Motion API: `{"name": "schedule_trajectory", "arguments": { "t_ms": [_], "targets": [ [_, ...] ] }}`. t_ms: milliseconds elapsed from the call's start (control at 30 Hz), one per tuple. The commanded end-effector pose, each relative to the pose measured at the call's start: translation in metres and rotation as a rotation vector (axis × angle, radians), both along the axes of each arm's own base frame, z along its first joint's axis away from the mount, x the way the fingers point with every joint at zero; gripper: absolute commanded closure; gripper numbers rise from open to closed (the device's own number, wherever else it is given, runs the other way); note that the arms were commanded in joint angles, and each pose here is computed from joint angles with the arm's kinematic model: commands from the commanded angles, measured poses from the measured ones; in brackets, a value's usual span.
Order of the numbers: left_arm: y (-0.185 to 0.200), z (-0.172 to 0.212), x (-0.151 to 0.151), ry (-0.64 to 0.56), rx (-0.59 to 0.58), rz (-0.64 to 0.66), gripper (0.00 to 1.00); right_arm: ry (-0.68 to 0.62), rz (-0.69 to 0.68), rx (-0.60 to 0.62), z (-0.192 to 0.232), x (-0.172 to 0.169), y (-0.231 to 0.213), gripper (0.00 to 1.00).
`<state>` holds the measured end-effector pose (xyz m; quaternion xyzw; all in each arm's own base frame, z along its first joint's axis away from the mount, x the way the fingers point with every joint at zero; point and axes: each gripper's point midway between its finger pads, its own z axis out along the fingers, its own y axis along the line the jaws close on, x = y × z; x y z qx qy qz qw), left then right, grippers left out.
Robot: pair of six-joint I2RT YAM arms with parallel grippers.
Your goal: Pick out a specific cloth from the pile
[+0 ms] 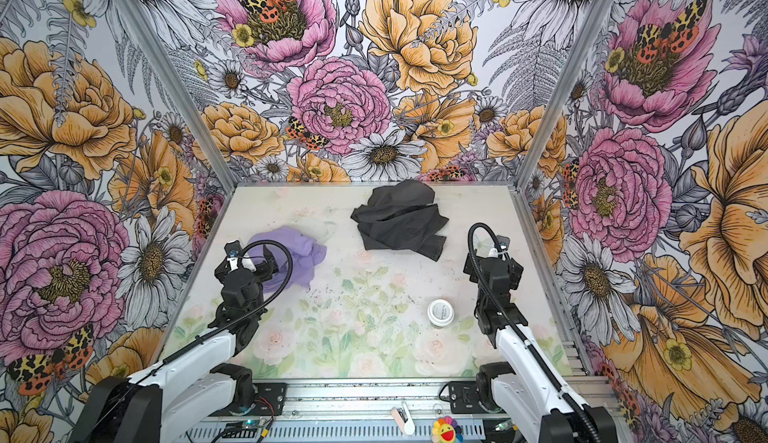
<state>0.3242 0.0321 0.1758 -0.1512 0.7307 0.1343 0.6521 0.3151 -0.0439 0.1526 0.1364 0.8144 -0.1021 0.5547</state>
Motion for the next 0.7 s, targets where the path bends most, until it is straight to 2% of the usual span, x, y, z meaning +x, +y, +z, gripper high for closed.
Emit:
{"name": "schedule_trajectory", "arguments": {
  "t_ms": [0, 200, 333, 433, 533, 667],
  "targets": [
    [0.000, 0.010, 0.006, -0.079, 0.014, -0.027, 0.01, -0.095, 0.039, 0.057, 0.005, 0.013, 0.000, 0.01],
    [-0.012, -0.004, 0.026, -0.088, 0.031, -0.110, 0.01, -0.148, 0.095, 0.071, -0.013, 0.026, 0.003, 0.01],
    [-0.021, -0.006, 0.038, -0.078, 0.091, -0.144, 0.01, -0.147, 0.150, 0.071, -0.013, 0.043, 0.010, 0.01],
    [-0.020, -0.016, 0.045, -0.067, 0.083, -0.159, 0.01, -0.169, 0.219, 0.080, -0.011, 0.054, 0.021, 0.00],
    [-0.018, -0.021, 0.051, -0.067, 0.073, -0.168, 0.01, -0.117, 0.219, 0.089, -0.017, 0.062, 0.019, 0.01],
    [-0.011, -0.033, 0.057, -0.024, 0.026, -0.192, 0.01, -0.111, 0.224, 0.101, -0.018, 0.064, 0.018, 0.01]
  ]
}}
